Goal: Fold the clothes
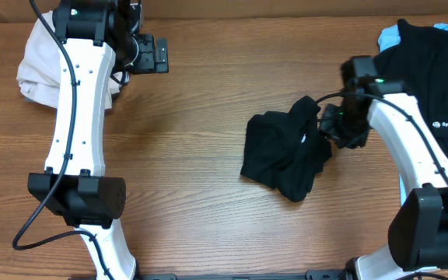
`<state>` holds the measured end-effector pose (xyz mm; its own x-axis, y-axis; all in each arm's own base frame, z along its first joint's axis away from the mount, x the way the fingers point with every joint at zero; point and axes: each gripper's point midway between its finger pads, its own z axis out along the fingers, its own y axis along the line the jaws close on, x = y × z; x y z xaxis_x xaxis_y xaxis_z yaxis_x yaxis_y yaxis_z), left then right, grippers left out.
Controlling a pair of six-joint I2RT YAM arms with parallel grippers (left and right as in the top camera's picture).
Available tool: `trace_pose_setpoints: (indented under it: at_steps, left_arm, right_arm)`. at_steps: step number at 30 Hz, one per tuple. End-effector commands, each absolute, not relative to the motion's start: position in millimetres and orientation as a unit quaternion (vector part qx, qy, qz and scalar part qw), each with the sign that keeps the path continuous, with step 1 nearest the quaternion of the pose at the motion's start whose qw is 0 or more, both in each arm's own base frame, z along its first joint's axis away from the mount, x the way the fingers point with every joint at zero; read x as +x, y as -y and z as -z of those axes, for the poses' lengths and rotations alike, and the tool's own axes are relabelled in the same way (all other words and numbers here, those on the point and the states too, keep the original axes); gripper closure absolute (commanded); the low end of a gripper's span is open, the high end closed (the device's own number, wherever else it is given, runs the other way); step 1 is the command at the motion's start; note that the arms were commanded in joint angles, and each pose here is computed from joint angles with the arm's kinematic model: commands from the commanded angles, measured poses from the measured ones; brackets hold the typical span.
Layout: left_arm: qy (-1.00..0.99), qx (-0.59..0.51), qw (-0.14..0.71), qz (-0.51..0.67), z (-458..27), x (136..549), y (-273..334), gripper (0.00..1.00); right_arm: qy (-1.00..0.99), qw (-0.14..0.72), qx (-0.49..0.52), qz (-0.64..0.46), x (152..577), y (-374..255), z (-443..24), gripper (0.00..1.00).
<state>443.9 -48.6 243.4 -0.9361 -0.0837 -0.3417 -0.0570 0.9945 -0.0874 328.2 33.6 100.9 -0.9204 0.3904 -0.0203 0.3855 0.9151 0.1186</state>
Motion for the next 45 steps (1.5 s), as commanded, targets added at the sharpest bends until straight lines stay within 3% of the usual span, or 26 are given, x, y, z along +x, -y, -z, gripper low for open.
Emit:
trace_pose_setpoints:
  at_steps: [1, 3, 12, 22, 27, 31, 33, 36, 42, 45]
  left_arm:
    - [-0.985, -0.022, 0.169, 0.031, -239.8, 440.8, 49.8, 0.00]
    - [-0.986, -0.022, 0.164, 0.031, -236.1, 439.7, 49.7, 0.00]
    - [-0.991, -0.023, 0.126, 0.026, -202.2, 434.8, 49.2, 0.01]
    - [-0.993, -0.023, 0.117, 0.025, -192.6, 433.5, 49.0, 0.00]
    - [-0.993, -0.022, 0.116, 0.029, -192.9, 432.9, 50.6, 0.00]
    - [-0.991, 0.006, 0.116, 0.065, -198.3, 429.7, 64.0, 0.00]
    - [-0.990, 0.016, 0.118, 0.076, -203.0, 426.7, 70.0, 0.00]
    - [-0.988, 0.041, 0.126, 0.079, -211.1, 422.0, 80.7, 0.00]
    - [-0.980, 0.133, 0.119, 0.090, -218.0, 397.0, 143.3, 0.00]
    - [-0.971, 0.199, 0.102, 0.089, -211.8, 373.7, 187.1, 0.00]
  right_arm:
    - [-0.977, -0.009, 0.190, -0.099, 316.0, -41.4, -91.8, 0.35]
    - [-0.976, -0.023, 0.189, -0.108, 308.6, -44.6, -83.6, 0.35]
    - [-0.969, -0.055, 0.180, -0.162, 276.7, -68.5, -26.8, 0.54]
    - [-0.965, -0.026, 0.016, -0.261, 268.8, -177.0, -26.7, 0.54]
    - [-0.956, 0.002, -0.050, -0.290, 274.8, -226.3, -52.2, 0.38]
    - [-0.956, 0.025, -0.018, -0.292, 302.7, -221.1, -101.8, 0.34]
    - [-0.956, 0.051, 0.010, -0.289, 321.2, -201.5, -127.5, 0.32]
    - [-0.955, 0.090, 0.061, -0.275, 346.4, -157.4, -158.9, 0.20]
    - [-0.942, 0.139, 0.169, -0.257, 376.4, -62.8, -182.7, 0.00]
    - [-0.932, 0.150, 0.221, -0.247, 379.0, -18.4, -181.6, 0.00]
